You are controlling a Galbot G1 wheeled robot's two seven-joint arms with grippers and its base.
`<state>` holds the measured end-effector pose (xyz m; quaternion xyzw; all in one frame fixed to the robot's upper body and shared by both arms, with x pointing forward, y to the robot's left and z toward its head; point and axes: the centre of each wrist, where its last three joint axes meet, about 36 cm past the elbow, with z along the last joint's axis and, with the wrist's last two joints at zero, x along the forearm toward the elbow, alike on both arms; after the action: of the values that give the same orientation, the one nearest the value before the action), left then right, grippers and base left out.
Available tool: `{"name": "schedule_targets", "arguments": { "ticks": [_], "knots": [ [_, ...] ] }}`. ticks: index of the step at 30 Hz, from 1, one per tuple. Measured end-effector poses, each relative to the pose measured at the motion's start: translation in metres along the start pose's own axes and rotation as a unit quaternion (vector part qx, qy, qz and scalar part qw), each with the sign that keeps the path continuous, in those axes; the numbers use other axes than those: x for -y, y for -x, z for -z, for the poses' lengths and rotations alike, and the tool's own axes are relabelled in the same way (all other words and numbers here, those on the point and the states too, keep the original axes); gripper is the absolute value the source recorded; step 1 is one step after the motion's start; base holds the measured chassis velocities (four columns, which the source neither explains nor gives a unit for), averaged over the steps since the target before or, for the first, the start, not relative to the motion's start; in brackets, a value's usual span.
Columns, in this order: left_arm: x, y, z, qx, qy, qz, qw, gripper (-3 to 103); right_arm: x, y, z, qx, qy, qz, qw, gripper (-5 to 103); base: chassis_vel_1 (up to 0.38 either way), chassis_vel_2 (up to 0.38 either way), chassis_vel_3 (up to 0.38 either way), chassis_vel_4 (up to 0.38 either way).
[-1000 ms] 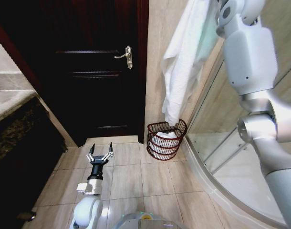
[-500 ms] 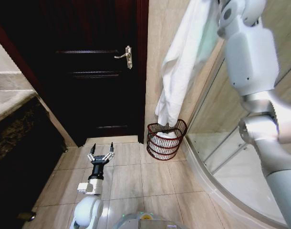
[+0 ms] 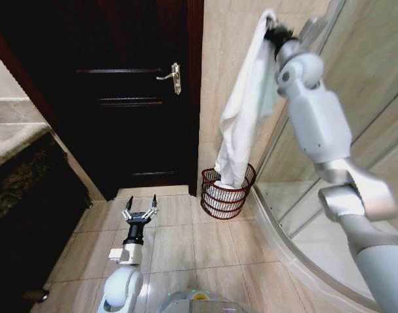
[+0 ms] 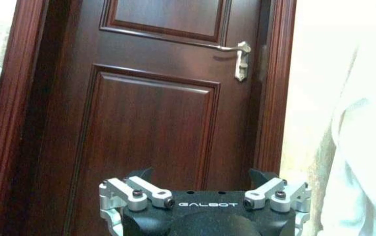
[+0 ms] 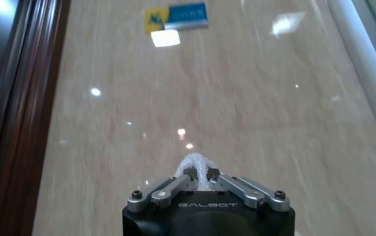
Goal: Discard the used towel into the hamper.
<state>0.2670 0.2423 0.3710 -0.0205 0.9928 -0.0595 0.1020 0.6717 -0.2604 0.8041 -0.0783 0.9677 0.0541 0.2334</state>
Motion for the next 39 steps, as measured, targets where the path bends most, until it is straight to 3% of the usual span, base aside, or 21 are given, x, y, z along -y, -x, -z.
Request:
{"name": "schedule_targets", "arguments": {
  "ticks": [4,10,19,31,39],
  "knots": [
    [0.001,-0.001,0.002,0.002,0.000,0.000,1.0000,100,0.011,-0.027,-0.035,-0.021,-0.003,0.000,1.000,4,0.000,0.000,0.000,0.000],
    [0.000,0.001,0.004,0.007,0.003,0.000,1.0000,100,0.009,-0.077,-0.091,-0.067,0.018,-0.008,0.998,4,0.000,0.000,0.000,0.000],
    [0.008,-0.001,0.003,0.003,-0.002,-0.005,1.0000,100,0.015,-0.111,-0.141,-0.092,0.029,-0.035,0.995,4,0.000,0.000,0.000,0.000],
    [0.017,-0.003,0.002,-0.008,-0.005,-0.011,0.9999,100,0.010,-0.167,-0.172,-0.133,0.038,-0.045,0.989,4,0.000,0.000,0.000,0.000],
    [0.018,-0.005,0.000,-0.011,-0.002,-0.012,0.9999,100,0.012,-0.176,-0.176,-0.133,0.040,-0.049,0.989,4,0.000,0.000,0.000,0.000]
  ]
}}
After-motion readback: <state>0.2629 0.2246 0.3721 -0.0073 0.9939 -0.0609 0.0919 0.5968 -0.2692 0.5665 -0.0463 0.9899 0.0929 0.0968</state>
